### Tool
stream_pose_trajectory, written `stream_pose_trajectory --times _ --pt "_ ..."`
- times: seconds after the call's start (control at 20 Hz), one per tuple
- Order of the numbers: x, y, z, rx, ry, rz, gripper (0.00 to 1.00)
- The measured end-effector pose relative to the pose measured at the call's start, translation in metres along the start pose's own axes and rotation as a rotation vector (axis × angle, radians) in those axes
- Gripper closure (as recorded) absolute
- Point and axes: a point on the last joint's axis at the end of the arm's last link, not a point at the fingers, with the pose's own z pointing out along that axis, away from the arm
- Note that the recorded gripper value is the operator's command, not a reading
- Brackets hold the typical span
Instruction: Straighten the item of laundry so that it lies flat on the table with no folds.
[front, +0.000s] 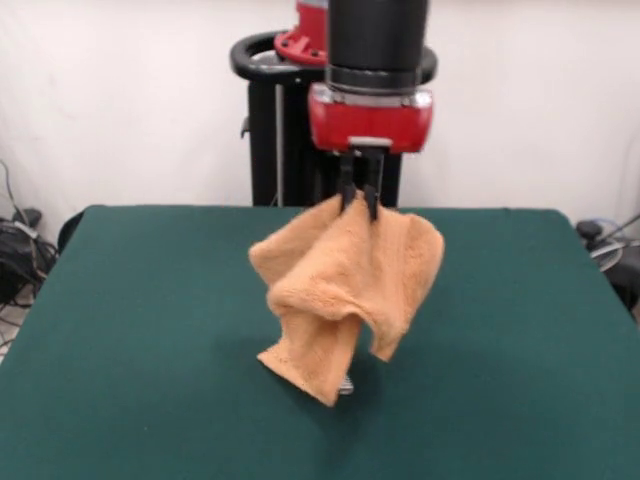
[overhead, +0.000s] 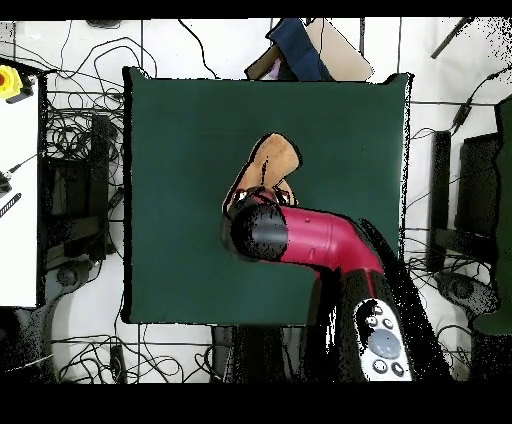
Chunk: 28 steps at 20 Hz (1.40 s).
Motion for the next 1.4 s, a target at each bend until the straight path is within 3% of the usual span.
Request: stream_pose_trajectory --times 0.35,0.7,1.0,1.15,1.4 --pt "0.026 0.054 0.007 -0.024 0.031 -0.077 1.0" --pt "0.035 0.072 0.003 -0.038 0.044 -0.081 1.0" --pt "0.033 0.084 -0.017 -0.03 0.047 -0.107 1.0" --pt "0.025 0.077 -0.023 -0.027 0.06 -0.098 1.0" --pt "-0.004 0.024 -0.034 -0.016 0.095 -0.022 1.0"
